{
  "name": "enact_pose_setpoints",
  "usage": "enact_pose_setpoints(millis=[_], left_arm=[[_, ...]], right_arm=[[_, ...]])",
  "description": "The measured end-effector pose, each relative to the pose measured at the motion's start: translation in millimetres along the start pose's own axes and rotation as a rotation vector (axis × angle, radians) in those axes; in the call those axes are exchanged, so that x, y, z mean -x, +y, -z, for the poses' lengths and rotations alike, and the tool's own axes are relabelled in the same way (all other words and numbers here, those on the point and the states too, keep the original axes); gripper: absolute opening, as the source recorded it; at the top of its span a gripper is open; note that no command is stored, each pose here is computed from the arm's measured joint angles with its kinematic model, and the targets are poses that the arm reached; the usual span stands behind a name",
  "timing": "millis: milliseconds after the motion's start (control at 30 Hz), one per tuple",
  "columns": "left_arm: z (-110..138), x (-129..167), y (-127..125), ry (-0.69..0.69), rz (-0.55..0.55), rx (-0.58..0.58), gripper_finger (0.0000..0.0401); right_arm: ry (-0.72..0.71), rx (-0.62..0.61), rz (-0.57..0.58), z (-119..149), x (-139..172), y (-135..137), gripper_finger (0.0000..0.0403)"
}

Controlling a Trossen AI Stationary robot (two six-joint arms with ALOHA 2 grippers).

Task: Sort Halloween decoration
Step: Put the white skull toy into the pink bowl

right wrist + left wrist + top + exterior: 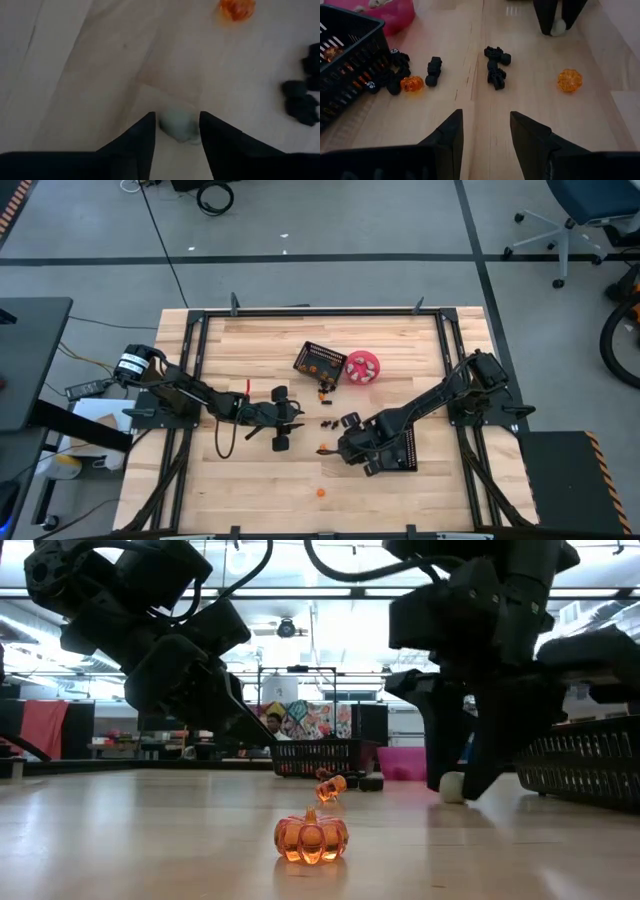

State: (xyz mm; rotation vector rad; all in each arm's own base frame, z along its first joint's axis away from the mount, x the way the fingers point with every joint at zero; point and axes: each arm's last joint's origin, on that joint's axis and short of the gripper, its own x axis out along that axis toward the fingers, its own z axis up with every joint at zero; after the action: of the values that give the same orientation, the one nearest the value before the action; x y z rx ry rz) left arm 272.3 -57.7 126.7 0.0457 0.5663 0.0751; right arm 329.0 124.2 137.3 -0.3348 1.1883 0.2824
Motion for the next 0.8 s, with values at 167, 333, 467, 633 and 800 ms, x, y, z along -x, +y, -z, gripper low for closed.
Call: enact_pose_setpoints(millis=[167,333,467,633,800], left_arm=[[0.0,0.0,0.0,0.0,0.0,0.0,0.0137],[0.0,0.0,0.0,0.0,0.0,0.0,0.0137],[0.0,0.0,0.0,0.0,0.0,0.0,0.0137],[0.0,0.0,0.0,0.0,0.0,0.0,0.0137],[0.0,0.0,0.0,0.0,0.0,0.0,0.0137]], right_arm=[[-0.008,-0.033,0.041,0.8,-1.4,-6.7,0.0133],[-0.006,-0.048,0.034,1.4,-1.8,-11.9,0.0123],[-0.005,-0.054,0.037,1.7,-2.0,-14.3,0.0122],[0.029,-0.04,0.075,0.2,2.3,-20.6,0.0122],[0.141,0.005,0.268,-4.8,18.0,-34.0,0.0122]])
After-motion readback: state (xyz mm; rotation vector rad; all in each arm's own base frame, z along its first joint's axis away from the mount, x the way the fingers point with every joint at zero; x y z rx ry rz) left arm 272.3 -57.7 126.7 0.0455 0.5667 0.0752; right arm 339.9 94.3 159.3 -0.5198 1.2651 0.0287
